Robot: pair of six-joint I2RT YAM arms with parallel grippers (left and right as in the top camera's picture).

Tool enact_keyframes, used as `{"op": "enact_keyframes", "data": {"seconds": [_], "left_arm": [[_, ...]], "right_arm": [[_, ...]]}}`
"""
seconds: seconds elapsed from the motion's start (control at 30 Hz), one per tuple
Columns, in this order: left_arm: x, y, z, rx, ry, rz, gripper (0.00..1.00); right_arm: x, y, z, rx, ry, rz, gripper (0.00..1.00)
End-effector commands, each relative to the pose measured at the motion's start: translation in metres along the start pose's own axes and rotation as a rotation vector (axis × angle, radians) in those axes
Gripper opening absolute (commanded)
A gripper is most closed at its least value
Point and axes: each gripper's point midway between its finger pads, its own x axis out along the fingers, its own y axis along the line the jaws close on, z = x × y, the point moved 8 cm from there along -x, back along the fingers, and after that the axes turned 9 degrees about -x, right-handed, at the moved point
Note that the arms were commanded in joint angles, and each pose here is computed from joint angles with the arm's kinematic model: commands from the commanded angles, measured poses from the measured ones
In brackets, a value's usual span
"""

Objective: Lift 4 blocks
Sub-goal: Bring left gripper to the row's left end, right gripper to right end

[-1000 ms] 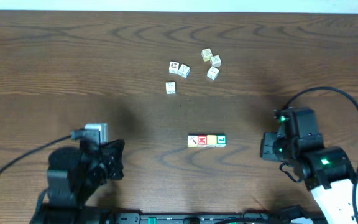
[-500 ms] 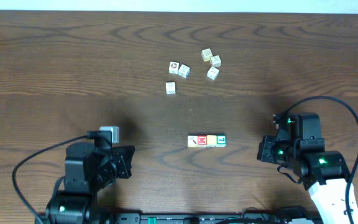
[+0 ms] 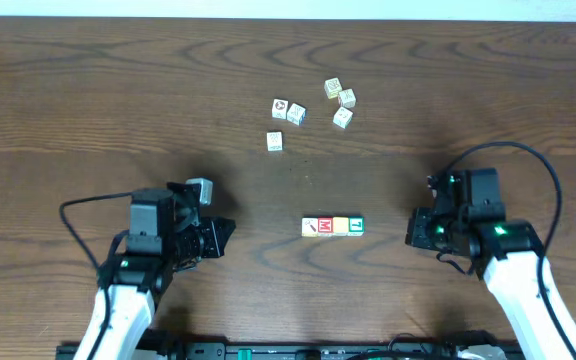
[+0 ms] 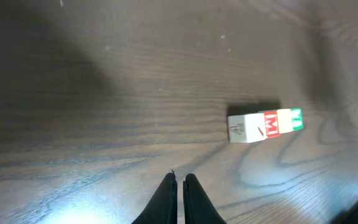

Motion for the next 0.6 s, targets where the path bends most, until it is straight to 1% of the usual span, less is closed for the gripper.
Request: {"op": "enact_keyframes", "data": {"seconds": [0.0,0.1,0.2,0.33,0.4,0.57], "left_arm": [[0.009,0.002,-0.001,-0.025,0.048,-0.019,0.07],[0.015,0.000,-0.001,-0.009,0.058,-0.028,0.07],[0.020,-0.012,-0.003,0.048,0.067,-0.072,0.07],[0.027,-0.026,-0.007,0.120,0.083,-0.118,0.07],[0.032,-0.029,-0.008,0.120,0.091,-0.121,0.07],[0.045,-0.018,-0.010,0.057,0.106,-0.039,0.07]], "right_arm": [[0.012,-0.003,0.003,-0.003,0.033,0.000,0.01],[0.019,-0.003,0.006,-0.004,0.035,0.017,0.01],[0.022,0.003,0.008,-0.038,0.040,0.078,0.01],[0.022,0.003,0.008,-0.047,0.041,0.080,0.01],[0.022,0.003,0.007,-0.047,0.042,0.080,0.01],[0.023,0.001,0.006,-0.045,0.045,0.072,0.01]]}}
